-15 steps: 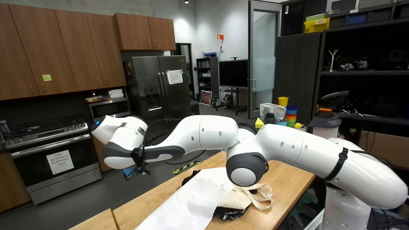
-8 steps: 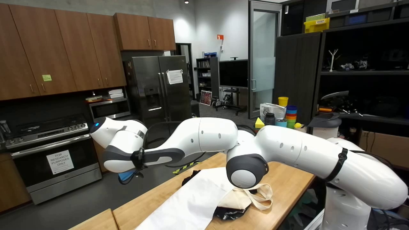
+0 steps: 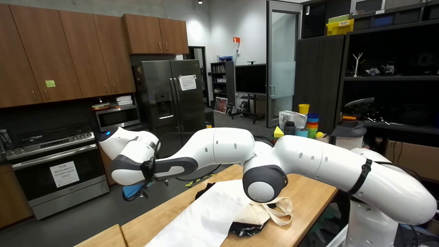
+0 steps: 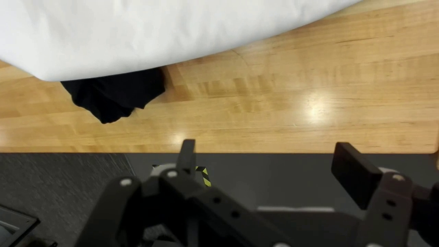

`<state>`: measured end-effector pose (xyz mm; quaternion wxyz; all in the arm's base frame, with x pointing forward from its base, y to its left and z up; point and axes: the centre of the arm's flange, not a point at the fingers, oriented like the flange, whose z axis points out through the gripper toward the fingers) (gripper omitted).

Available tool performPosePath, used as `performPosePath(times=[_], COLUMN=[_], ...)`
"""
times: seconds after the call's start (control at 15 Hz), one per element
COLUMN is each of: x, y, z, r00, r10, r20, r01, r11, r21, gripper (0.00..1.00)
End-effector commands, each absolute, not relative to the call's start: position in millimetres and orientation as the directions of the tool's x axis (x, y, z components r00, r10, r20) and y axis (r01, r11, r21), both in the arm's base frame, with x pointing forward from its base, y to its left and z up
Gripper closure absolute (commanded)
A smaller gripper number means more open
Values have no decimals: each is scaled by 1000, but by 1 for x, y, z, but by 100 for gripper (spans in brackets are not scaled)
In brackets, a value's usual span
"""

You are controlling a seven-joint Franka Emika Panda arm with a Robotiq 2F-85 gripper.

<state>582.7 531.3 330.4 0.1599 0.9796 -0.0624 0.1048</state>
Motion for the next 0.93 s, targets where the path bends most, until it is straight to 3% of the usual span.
performPosePath(times=[0.0,0.87], x=[538,494], y=[501,572], z=[329,364], r00=[975,917], r10=[-43,264], r20=[216,300], r01=[-93,171], r11=[-969,-938], r21=[227,301], gripper=[0,0])
